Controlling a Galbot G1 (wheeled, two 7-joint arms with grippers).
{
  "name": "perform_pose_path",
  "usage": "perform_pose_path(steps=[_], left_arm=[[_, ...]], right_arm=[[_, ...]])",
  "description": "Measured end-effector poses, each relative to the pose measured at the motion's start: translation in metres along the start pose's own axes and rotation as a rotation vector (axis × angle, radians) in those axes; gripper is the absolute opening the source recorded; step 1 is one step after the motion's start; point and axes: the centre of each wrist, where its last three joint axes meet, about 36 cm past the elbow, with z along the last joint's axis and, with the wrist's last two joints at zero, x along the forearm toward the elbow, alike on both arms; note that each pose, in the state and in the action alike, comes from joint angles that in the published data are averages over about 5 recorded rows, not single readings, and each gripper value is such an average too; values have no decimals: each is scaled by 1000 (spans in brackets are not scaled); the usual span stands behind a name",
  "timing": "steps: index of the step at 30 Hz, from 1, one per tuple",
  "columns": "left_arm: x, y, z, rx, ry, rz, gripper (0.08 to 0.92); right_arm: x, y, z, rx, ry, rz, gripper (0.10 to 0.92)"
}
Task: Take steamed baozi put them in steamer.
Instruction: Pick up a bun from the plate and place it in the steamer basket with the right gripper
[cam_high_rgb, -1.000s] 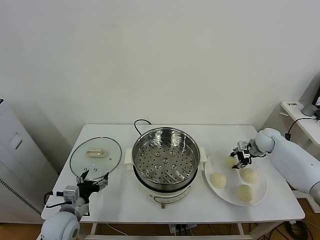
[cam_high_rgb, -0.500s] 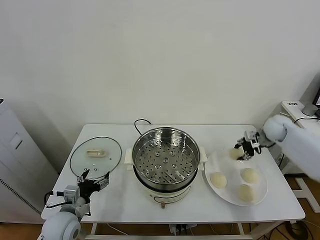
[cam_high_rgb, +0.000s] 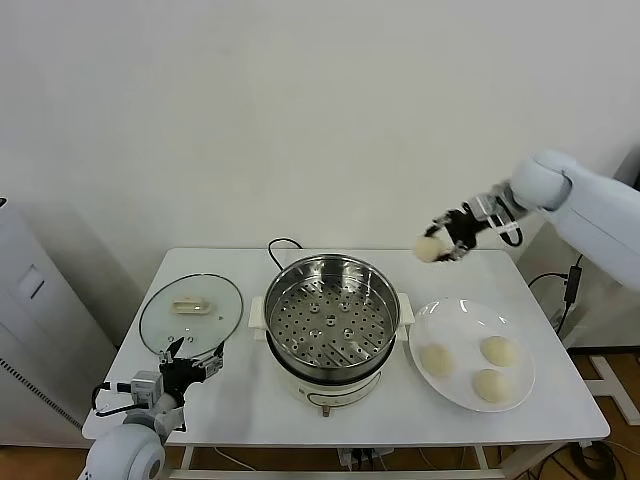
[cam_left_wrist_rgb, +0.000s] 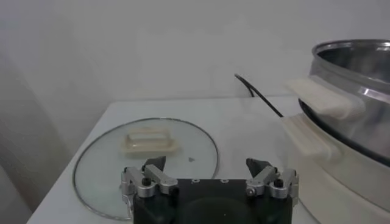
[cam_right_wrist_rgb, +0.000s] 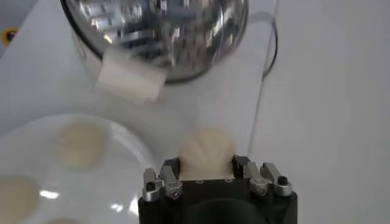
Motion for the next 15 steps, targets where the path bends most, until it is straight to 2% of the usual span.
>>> perform_pose_path(steps=[7, 15], left_arm=[[2, 0, 2, -3, 4, 2, 823], [2, 1, 2, -7, 3, 0, 823]], right_arm=[[-26, -51, -45, 324, -94, -57, 535], [-72, -89, -96, 609, -135, -139, 535]])
